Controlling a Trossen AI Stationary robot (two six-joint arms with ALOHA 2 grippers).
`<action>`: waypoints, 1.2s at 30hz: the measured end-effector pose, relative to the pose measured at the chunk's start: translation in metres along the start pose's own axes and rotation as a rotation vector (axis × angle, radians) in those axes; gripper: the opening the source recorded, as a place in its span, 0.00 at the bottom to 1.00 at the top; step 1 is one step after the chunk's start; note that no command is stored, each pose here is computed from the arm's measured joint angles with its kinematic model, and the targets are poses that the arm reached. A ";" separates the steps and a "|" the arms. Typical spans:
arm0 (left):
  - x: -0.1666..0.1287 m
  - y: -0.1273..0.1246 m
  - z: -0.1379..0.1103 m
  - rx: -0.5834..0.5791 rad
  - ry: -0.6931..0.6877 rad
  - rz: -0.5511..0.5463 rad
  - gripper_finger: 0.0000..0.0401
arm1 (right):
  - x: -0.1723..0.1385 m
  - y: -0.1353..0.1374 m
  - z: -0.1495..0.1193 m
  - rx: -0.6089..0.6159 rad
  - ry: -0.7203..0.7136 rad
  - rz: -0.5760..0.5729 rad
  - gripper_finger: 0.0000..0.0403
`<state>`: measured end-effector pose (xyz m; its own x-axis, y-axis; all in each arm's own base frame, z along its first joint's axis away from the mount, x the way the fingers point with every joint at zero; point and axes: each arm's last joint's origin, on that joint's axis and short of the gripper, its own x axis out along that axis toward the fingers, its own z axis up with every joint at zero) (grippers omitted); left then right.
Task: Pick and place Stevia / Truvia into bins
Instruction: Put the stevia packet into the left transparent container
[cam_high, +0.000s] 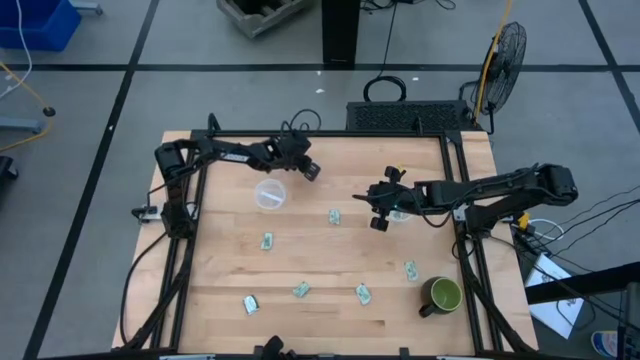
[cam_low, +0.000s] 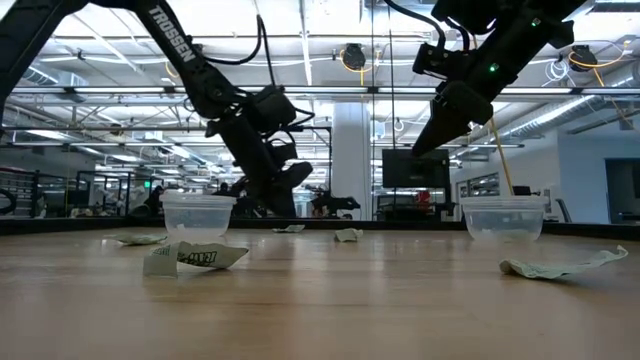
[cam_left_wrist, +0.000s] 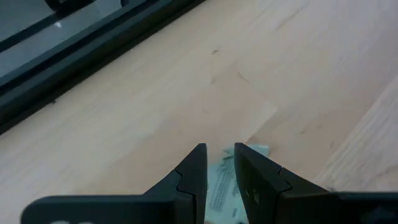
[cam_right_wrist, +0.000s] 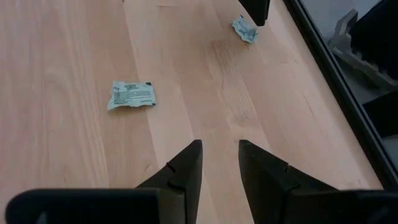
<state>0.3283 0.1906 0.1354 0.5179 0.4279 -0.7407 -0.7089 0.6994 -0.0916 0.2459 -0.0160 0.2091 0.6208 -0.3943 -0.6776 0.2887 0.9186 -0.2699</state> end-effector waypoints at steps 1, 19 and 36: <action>0.000 0.001 -0.001 -0.004 0.012 -0.005 0.21 | 0.000 0.000 0.000 0.004 0.000 0.000 0.25; 0.008 0.003 -0.016 -0.017 0.102 0.027 0.21 | 0.000 0.000 0.000 0.016 0.005 0.001 0.25; 0.008 0.001 -0.019 -0.001 0.111 0.057 0.03 | 0.000 0.000 -0.002 0.049 0.015 0.004 0.25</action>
<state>0.3228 0.1844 0.1168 0.4207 0.4012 -0.8137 -0.7362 0.6751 -0.0478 0.2449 -0.0155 0.2081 0.6115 -0.3898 -0.6886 0.3219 0.9175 -0.2335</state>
